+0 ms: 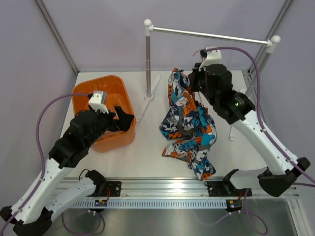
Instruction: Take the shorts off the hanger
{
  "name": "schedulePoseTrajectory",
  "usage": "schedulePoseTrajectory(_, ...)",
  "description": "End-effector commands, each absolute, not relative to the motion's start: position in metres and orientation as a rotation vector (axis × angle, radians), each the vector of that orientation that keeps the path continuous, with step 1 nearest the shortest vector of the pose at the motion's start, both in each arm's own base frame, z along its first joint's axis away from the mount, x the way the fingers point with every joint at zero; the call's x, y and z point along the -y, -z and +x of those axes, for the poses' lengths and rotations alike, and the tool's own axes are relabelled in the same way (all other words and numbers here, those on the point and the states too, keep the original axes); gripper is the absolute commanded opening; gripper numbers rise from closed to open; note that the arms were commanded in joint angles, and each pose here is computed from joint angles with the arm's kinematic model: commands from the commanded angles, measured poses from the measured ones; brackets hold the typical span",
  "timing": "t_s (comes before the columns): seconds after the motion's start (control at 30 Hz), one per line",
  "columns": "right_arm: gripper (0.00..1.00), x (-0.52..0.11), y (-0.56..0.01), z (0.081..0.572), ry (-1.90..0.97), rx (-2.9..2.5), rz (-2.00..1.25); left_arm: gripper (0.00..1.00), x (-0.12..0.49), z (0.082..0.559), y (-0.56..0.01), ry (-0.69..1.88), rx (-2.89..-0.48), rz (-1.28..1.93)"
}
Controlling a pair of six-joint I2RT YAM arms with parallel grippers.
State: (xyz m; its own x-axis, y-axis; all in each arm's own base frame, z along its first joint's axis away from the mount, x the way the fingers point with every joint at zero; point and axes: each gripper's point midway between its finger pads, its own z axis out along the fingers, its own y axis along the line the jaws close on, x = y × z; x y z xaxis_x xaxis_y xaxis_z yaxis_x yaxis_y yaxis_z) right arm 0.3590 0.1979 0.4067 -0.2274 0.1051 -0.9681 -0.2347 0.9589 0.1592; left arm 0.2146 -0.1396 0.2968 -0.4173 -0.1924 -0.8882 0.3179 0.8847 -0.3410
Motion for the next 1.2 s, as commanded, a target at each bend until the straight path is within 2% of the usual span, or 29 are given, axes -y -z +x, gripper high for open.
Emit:
schedulePoseTrajectory(0.0, 0.00, -0.205, -0.418, 0.325, -0.380, -1.728, -0.095, 0.99, 0.184, 0.224, -0.346, 0.754, -1.808, 0.122)
schedulePoseTrajectory(0.1, 0.00, -0.202, -0.403, 0.311, -0.366, -1.748, -0.080, 0.99, 0.207, 0.239, -0.351, 0.718, -1.805, 0.093)
schedulePoseTrajectory(0.37, 0.00, -0.210, -0.377, 0.271, -0.426, -1.790, -0.069, 0.99, 0.304, 0.241, -0.344, 0.732, -1.815, 0.106)
schedulePoseTrajectory(0.9, 0.00, -0.220, -0.357, 0.231, -0.441, -1.833, -0.089, 0.99, 0.325, 0.265, -0.315, 0.590, -1.834, -0.008)
schedulePoseTrajectory(1.0, 0.00, -0.212, -0.360, 0.229, -0.435, -1.824, -0.072, 0.94, 0.324, 0.265, -0.305, 0.569, -1.855, -0.013)
schedulePoseTrajectory(1.17, 0.00, -0.205, -0.364, 0.225, -0.439, -1.819, -0.064, 0.80, 0.320, 0.265, -0.296, 0.543, -1.874, -0.019)
